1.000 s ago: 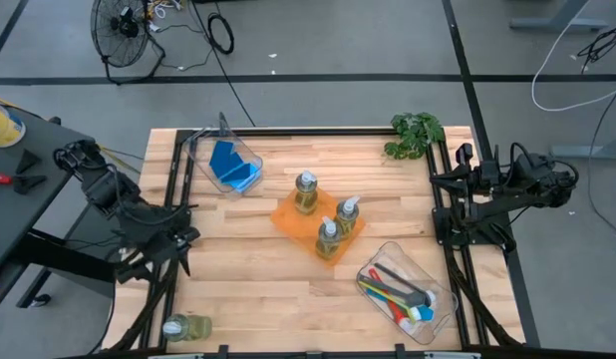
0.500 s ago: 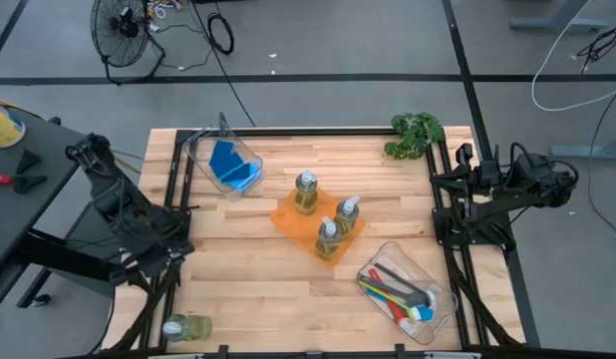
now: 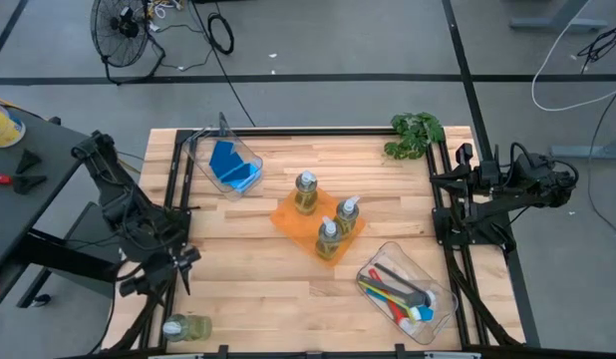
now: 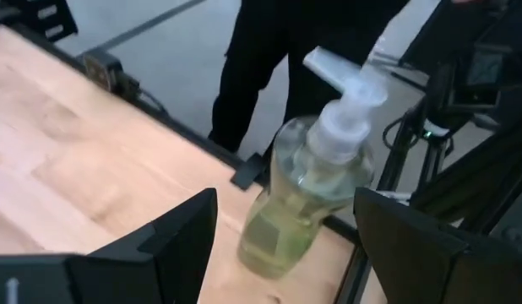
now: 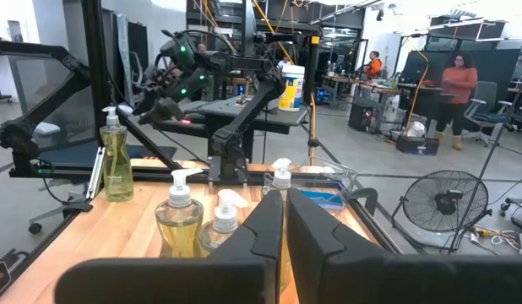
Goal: Pick & Place Kitchen Sink Supplies
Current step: Put the yellow dish soap into the orange bin
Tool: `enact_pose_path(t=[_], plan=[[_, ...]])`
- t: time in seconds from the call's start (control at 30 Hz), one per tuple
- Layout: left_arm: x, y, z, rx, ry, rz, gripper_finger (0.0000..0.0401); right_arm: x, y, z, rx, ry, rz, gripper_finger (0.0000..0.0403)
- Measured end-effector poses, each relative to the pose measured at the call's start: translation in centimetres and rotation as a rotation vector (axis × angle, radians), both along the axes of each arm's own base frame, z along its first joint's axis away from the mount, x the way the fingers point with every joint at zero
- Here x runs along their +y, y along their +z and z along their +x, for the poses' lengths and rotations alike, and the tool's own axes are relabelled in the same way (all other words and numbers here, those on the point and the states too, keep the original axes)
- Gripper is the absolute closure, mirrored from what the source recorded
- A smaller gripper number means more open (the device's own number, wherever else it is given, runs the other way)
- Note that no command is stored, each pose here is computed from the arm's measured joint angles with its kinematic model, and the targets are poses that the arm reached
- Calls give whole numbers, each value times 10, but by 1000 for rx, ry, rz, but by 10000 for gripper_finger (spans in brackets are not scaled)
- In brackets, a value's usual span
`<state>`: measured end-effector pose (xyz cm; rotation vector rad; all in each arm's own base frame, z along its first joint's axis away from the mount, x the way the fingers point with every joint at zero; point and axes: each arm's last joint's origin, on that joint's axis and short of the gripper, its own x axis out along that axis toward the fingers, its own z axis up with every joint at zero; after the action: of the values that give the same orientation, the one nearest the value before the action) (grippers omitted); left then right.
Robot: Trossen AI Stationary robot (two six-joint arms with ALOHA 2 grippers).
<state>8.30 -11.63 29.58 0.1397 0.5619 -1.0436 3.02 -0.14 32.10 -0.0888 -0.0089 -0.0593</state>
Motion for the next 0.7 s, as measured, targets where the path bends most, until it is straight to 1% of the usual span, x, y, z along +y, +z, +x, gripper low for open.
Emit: enact_pose_path(t=[0.17, 0.27, 0.47, 0.63, 0.7], plan=[[-6, 5, -3, -36, -38, -52, 117, 0, 0, 0, 0, 0, 0, 382], [-10, 6, -5, -52, -72, -65, 117, 0, 0, 0, 0, 0, 0, 382], [-19, 3, -7, -39, -112, -48, 117, 0, 0, 0, 0, 0, 0, 382], [-24, -1, -4, -20, -112, -25, 117, 0, 0, 0, 1, 0, 0, 382], [-23, -1, -4, 2, -101, -36, 117, 0, 0, 0, 1, 0, 0, 382]])
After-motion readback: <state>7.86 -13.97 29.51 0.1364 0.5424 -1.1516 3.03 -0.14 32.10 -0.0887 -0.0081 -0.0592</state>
